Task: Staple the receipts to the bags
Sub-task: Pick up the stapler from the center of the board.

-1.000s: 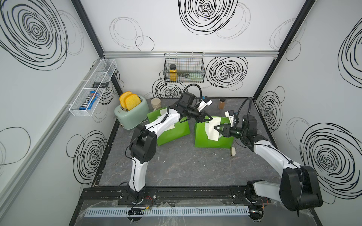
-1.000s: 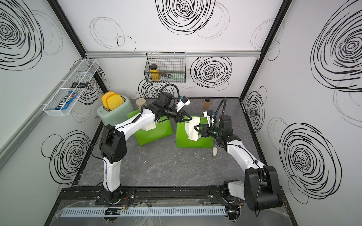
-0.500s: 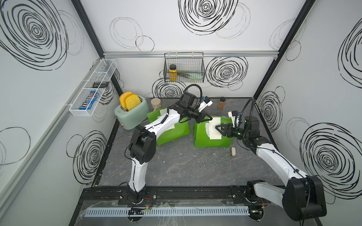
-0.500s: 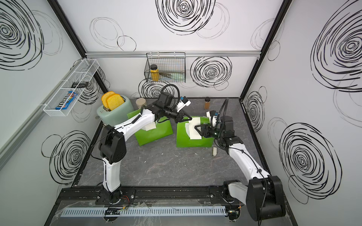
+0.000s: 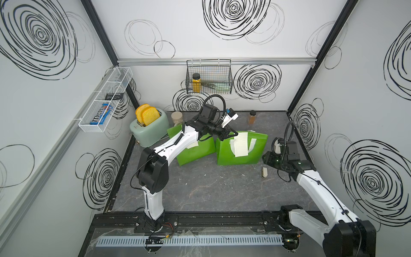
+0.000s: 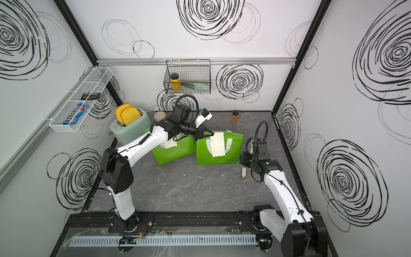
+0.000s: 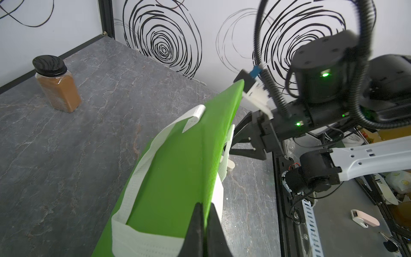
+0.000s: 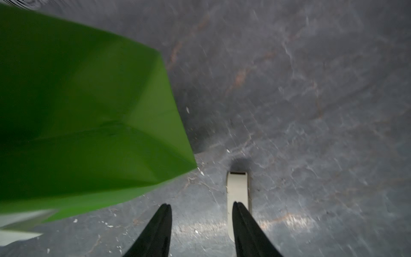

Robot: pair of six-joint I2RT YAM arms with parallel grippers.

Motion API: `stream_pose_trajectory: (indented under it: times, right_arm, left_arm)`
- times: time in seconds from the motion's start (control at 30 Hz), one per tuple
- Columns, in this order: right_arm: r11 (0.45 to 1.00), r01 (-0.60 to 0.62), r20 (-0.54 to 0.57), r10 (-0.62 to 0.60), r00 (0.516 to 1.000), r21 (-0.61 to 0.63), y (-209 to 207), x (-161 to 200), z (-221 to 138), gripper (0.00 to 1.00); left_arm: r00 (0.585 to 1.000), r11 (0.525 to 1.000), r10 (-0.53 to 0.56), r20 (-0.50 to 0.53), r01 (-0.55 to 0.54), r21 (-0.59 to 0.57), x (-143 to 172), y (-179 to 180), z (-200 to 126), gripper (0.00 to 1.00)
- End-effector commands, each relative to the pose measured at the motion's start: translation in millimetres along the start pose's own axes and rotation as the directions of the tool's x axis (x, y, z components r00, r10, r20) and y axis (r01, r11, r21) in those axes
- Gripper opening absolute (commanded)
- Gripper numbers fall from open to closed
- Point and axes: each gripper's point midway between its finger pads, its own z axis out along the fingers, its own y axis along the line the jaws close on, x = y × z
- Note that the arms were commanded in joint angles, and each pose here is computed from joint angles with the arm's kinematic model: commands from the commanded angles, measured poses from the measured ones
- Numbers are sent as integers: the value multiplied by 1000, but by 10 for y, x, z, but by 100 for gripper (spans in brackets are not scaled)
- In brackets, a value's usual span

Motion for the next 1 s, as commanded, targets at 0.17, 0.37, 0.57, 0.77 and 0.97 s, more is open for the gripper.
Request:
stream_pose_trajectory:
  times: [0.17,0.37,0.57,0.77,0.97]
  right_arm:
    - [980,20,-361,53,931,196,-316,489,238,47]
    - [979,21,-405,64,912,202,-360,509,325,44]
    - [977,39,-451,62,891,212,-397,509,387,39]
    - [978,49,-491,57,869,200,-357,471,472,36]
    - [979,56,-514,54,856,196,-355,505,481,34]
  left_arm:
    - [995,996,88,49,-87,-13,-83,-95,-157,0]
    - [994,995,95,47,-94,-17,-84,-112,-218,0]
    - [994,996,92,65,-92,-1,-113,-128,-230,0]
    - [994,996,85,62,-85,0,-90,-107,-229,0]
    - [995,996,84,61,-84,-2,-82,-83,-231,0]
